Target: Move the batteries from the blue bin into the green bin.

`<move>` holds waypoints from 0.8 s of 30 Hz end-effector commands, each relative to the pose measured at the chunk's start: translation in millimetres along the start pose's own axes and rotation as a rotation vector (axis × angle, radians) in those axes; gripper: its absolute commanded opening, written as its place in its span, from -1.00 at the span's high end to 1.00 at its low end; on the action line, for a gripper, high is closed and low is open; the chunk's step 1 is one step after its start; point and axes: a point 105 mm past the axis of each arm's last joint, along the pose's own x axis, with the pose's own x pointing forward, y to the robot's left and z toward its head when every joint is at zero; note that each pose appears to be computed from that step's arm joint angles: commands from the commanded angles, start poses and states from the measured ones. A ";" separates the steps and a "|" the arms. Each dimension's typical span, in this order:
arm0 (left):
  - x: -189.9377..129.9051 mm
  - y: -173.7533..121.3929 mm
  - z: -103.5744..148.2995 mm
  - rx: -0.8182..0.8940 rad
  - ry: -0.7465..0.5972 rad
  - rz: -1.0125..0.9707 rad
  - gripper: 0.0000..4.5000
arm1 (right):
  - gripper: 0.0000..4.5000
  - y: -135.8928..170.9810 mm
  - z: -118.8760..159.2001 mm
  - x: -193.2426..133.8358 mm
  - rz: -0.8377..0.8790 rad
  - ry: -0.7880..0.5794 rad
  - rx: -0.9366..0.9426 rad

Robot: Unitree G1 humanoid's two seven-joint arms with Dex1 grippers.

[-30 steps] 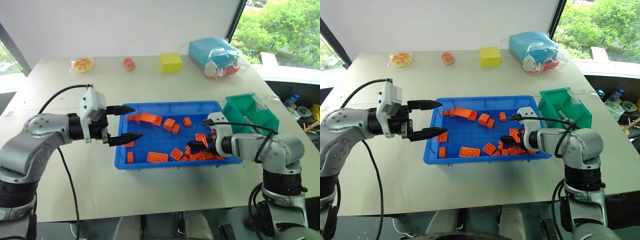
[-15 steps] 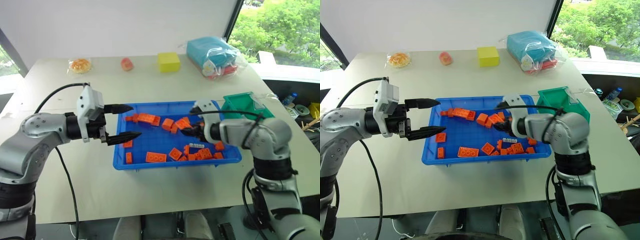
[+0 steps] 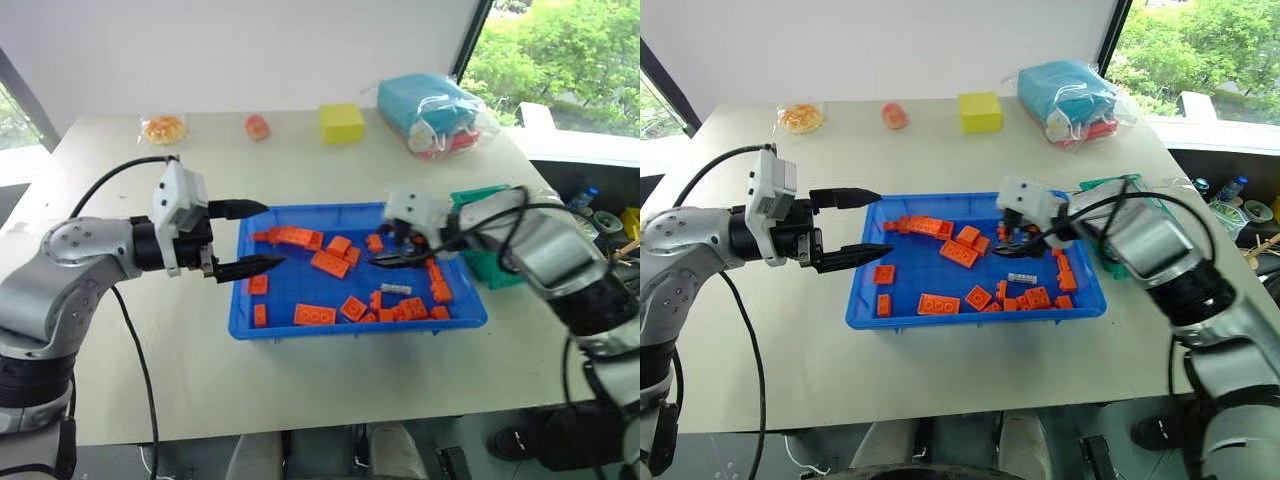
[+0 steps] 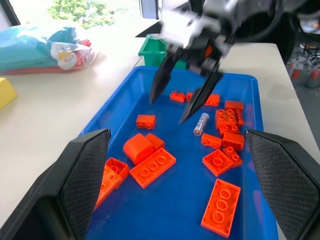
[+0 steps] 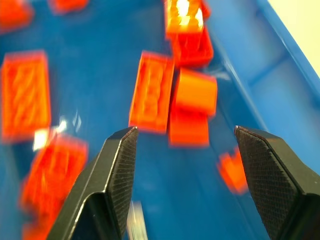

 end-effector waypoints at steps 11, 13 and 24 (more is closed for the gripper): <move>-2.4 1.4 8.2 0.039 -0.012 0.022 -1.00 | -0.39 13.0 -47.3 17.7 0.088 0.105 0.034; -2.3 2.5 11.1 0.044 -0.014 0.020 -1.00 | -0.39 11.0 -55.6 23.7 0.069 0.127 0.026; -1.8 6.8 14.6 0.054 -0.016 0.013 -1.00 | 0.99 -9.4 -31.7 3.6 -0.023 0.015 0.078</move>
